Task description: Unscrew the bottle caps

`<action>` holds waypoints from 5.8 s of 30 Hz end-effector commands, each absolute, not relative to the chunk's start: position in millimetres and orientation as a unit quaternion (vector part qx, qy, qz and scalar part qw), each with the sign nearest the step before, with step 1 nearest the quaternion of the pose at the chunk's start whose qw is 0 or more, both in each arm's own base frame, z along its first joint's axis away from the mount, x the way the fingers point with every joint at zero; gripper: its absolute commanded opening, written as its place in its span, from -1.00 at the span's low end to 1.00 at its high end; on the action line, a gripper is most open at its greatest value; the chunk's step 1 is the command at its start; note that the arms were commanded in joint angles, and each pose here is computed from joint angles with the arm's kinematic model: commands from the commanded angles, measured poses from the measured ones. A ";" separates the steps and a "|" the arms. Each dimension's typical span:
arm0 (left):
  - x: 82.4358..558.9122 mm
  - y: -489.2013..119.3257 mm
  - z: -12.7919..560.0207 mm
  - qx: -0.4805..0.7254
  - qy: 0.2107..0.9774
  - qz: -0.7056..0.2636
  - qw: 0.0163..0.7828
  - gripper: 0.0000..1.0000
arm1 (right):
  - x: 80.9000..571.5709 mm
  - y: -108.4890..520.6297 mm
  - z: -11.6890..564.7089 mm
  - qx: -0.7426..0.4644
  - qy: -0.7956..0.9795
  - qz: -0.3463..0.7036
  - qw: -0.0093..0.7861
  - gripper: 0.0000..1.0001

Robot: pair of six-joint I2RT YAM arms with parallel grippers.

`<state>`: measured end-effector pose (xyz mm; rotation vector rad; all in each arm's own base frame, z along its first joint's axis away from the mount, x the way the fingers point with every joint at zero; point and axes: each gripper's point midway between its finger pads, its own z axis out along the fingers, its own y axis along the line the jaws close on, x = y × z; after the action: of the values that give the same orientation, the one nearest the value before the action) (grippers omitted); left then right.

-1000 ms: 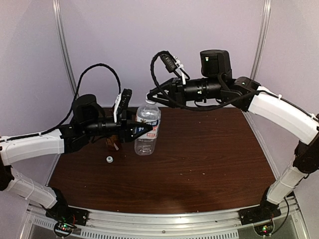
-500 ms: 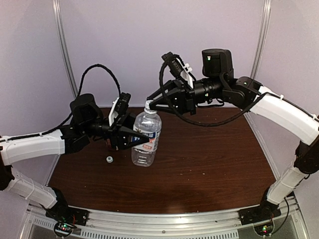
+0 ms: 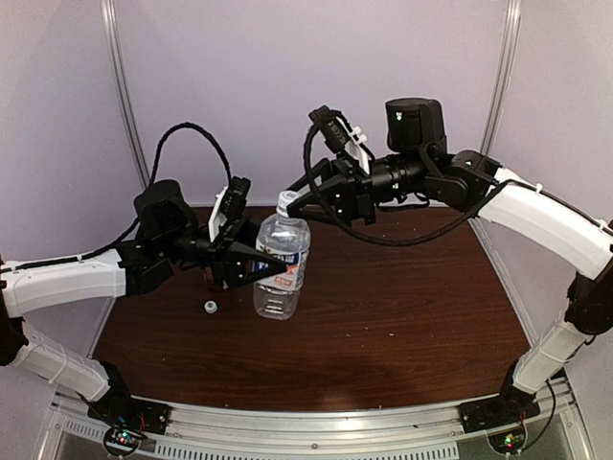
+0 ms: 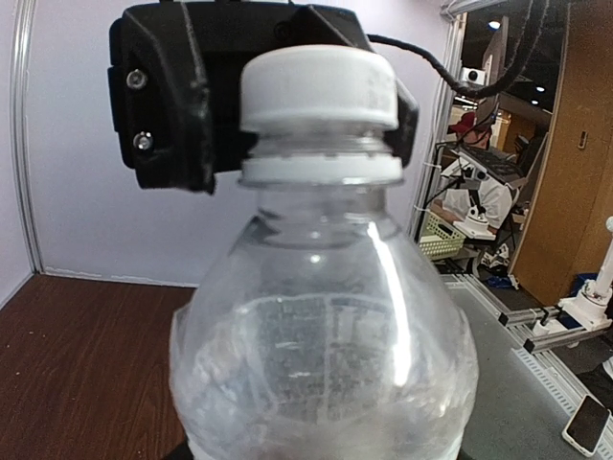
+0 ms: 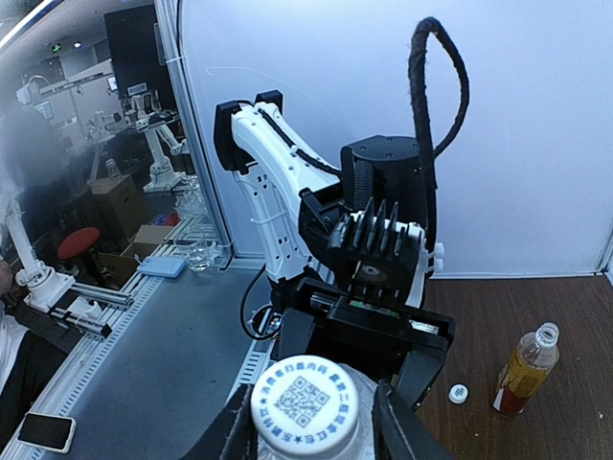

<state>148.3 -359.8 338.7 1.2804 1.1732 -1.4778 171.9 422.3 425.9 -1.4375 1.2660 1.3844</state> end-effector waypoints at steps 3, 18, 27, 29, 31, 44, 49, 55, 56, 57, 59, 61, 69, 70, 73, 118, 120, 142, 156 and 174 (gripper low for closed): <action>141.3 -358.0 360.5 0.522 0.419 -0.591 0.450 -0.32 | 175.0 420.5 418.1 -0.558 0.509 0.539 0.374 -0.18; 166.2 -363.9 353.3 0.493 0.466 -0.557 0.479 -0.32 | 179.9 412.7 433.9 -0.526 0.529 0.530 0.403 0.42; 198.9 -364.0 344.1 0.457 0.529 -0.496 0.515 -0.32 | 210.2 410.5 459.6 -0.419 0.600 0.500 0.463 0.64; 203.9 -363.6 343.3 0.450 0.537 -0.488 0.521 -0.32 | 224.9 410.2 461.3 -0.376 0.628 0.490 0.474 0.64; 208.3 -363.7 342.0 0.443 0.544 -0.483 0.524 -0.32 | 237.3 409.7 459.3 -0.342 0.651 0.475 0.484 0.64; 226.7 -361.9 337.9 0.413 0.572 -0.457 0.542 -0.32 | 260.0 417.3 429.7 -0.285 0.714 0.434 0.469 0.57; 228.5 -361.2 336.9 0.411 0.575 -0.454 0.543 -0.32 | 259.7 422.6 423.7 -0.289 0.716 0.439 0.459 0.36; 228.7 -359.8 336.5 0.409 0.577 -0.450 0.545 -0.32 | 256.3 428.1 421.7 -0.296 0.712 0.449 0.451 0.11; 228.9 -359.6 335.9 0.409 0.578 -0.449 0.545 -0.32 | 255.2 429.1 422.0 -0.298 0.711 0.452 0.450 0.07; 228.8 -359.4 336.3 0.409 0.577 -0.449 0.546 -0.32 | 254.7 429.8 421.2 -0.299 0.711 0.453 0.448 0.02; 229.0 -359.3 335.3 0.409 0.578 -0.448 0.545 -0.32 | 253.5 430.4 421.1 -0.302 0.709 0.455 0.446 -0.07; 229.3 -359.1 335.3 0.409 0.579 -0.448 0.546 -0.32 | 252.3 431.0 421.5 -0.304 0.707 0.457 0.446 -0.18; 230.1 -358.0 334.4 0.407 0.581 -0.445 0.547 -0.32 | 247.0 428.4 425.4 -0.319 0.694 0.459 0.455 -0.58; 229.3 -357.8 334.6 0.408 0.580 -0.445 0.547 -0.32 | 246.4 427.3 426.7 -0.325 0.690 0.456 0.459 -0.62; 223.9 -358.3 333.4 0.419 0.573 -0.449 0.542 -0.32 | 243.5 423.3 431.4 -0.351 0.672 0.456 0.467 -0.68; 131.6 -362.3 349.3 0.559 0.414 -0.601 0.394 -0.33 | 161.2 404.8 440.5 -0.581 0.480 0.526 0.395 0.06; 134.5 -362.7 349.6 0.554 0.419 -0.597 0.401 -0.33 | 161.0 403.3 441.0 -0.578 0.482 0.524 0.399 0.12; 208.2 -365.0 343.7 0.454 0.553 -0.475 0.512 -0.32 | 243.9 402.6 462.9 -0.327 0.678 0.434 0.495 0.57; 227.7 -356.4 344.2 0.414 0.586 -0.440 0.540 -0.32 | 260.2 419.9 425.7 -0.306 0.728 0.413 0.454 0.42; 229.4 -354.3 339.0 0.413 0.593 -0.430 0.542 -0.32 | 251.8 427.3 426.1 -0.326 0.713 0.432 0.447 -0.36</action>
<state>231.3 -357.4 314.3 0.9990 1.4903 -1.0424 257.0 423.7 410.3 -0.7914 1.8222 1.0337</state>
